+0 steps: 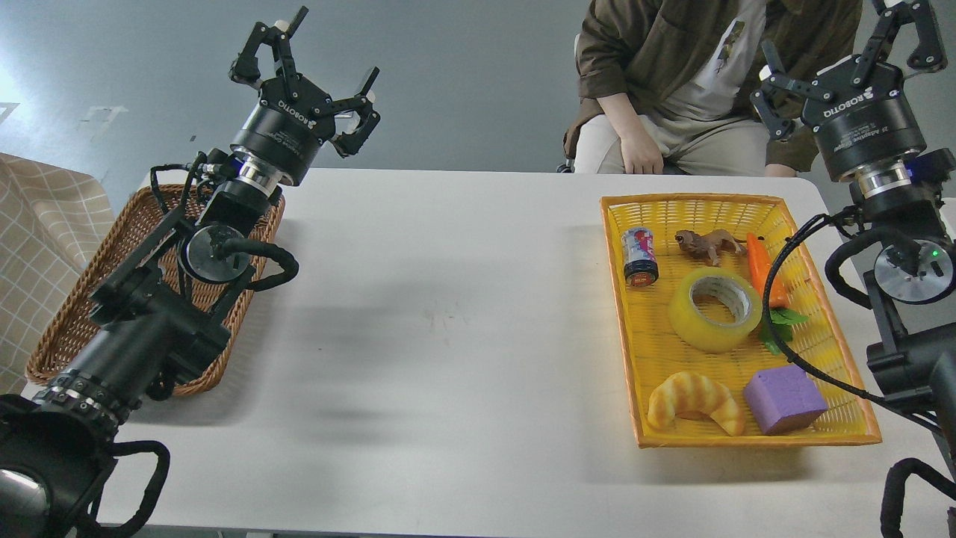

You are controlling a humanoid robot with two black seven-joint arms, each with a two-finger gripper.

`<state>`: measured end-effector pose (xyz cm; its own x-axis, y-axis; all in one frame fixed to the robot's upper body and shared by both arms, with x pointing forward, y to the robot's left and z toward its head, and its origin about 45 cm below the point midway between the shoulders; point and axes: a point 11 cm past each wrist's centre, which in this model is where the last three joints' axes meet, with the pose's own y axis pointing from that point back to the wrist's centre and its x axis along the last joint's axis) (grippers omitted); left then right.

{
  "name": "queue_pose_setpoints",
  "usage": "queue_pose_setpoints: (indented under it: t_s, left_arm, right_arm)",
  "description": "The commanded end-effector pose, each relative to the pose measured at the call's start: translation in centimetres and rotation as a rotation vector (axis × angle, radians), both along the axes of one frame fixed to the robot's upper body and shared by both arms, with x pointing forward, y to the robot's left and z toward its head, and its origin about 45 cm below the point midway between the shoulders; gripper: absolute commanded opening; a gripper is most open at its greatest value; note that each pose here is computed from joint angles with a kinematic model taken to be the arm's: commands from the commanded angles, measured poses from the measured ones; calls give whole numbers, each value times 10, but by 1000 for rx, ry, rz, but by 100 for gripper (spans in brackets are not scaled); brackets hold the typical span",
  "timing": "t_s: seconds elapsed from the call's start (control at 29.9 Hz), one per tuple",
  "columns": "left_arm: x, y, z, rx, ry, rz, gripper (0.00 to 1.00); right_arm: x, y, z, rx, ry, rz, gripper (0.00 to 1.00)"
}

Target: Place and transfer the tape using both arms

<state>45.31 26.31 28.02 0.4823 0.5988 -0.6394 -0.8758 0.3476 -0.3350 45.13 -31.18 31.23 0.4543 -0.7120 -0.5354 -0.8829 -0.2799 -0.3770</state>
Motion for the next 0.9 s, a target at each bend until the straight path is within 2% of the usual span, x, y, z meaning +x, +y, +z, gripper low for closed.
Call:
queue_pose_setpoints:
  t_s: [0.0,0.87]
  left_arm:
    - [0,0,0,1,0,-1,98]
    - [1,-1,2,-2,-2,-2,98]
  right_arm:
    - [0,-1,0,1,0,-2,100]
    - [0,2,5,5,-12,6,100]
